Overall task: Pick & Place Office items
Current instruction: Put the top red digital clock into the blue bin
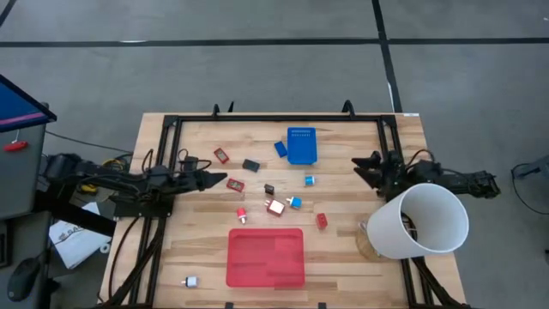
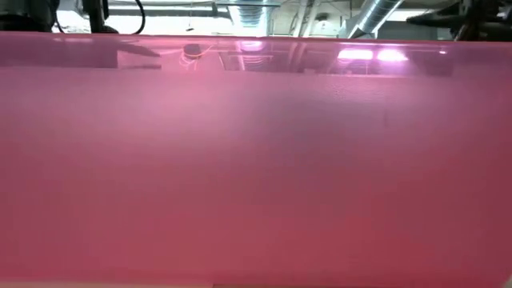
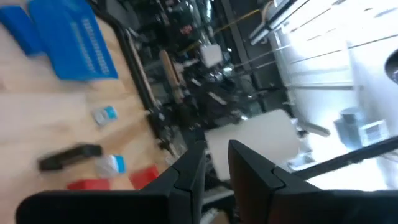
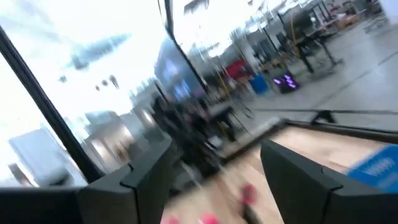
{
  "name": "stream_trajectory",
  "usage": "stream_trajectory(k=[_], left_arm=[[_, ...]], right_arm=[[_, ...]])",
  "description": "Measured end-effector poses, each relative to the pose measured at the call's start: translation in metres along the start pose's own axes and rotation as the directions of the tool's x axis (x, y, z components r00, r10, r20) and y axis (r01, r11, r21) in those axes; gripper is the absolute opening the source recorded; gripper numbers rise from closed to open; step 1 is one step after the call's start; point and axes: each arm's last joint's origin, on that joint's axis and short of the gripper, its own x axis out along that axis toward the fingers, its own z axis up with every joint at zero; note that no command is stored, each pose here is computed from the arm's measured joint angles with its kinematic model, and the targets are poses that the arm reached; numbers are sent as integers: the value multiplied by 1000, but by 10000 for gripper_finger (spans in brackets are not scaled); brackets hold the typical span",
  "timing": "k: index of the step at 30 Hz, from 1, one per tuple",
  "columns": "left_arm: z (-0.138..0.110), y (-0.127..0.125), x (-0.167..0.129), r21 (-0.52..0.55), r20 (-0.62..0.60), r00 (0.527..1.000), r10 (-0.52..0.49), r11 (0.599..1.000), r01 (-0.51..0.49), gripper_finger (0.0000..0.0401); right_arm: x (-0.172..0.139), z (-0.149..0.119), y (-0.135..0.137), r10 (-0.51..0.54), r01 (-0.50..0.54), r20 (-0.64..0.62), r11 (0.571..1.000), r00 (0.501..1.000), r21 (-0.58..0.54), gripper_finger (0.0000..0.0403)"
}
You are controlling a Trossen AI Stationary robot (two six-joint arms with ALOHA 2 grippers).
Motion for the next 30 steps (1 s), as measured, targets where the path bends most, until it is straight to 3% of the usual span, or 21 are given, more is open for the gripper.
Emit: stream_trajectory(k=[4, 8, 13, 16, 19, 22, 24, 26, 28, 30], left_arm=[[-1, -1, 6, 107, 6, 1000, -2, 994, 1, 67], [3, -19, 15, 230, 40, 994, -97, 969, 85, 67], [13, -49, 28, 402, 108, 971, -212, 903, 152, 67], [24, -70, 36, 503, 166, 950, -263, 851, 148, 67], [38, -95, 44, 654, 219, 926, -308, 751, 95, 67], [52, -120, 58, 765, 217, 948, -233, 643, -17, 74], [61, -134, 68, 840, 171, 982, -76, 532, -105, 85], [69, -144, 77, 906, 137, 981, 137, 383, -180, 99], [79, -149, 85, 928, 181, 916, 357, 246, -279, 116], [91, -151, 91, 907, 275, 801, 531, 134, -400, 133]], right_arm=[[-1, 9, 2, -42, 23, 123, 988, 992, 150, 235], [-2, 17, 3, -110, 52, 239, 970, 965, 238, 235], [-4, 21, -1, -259, 125, 323, 916, 910, 381, 235], [-4, 22, -2, -290, 122, 338, 890, 895, 440, 235], [-5, 25, 1, -225, 51, 348, 894, 910, 445, 235], [-5, 29, 6, -142, -38, 365, 895, 920, 444, 235], [-6, 31, 7, -127, -64, 388, 894, 913, 444, 235], [-7, 33, 8, -119, -82, 405, 892, 907, 444, 235], [-7, 35, 8, -111, -95, 413, 890, 904, 446, 235], [-7, 34, 9, -91, -108, 407, 891, 909, 440, 235]])
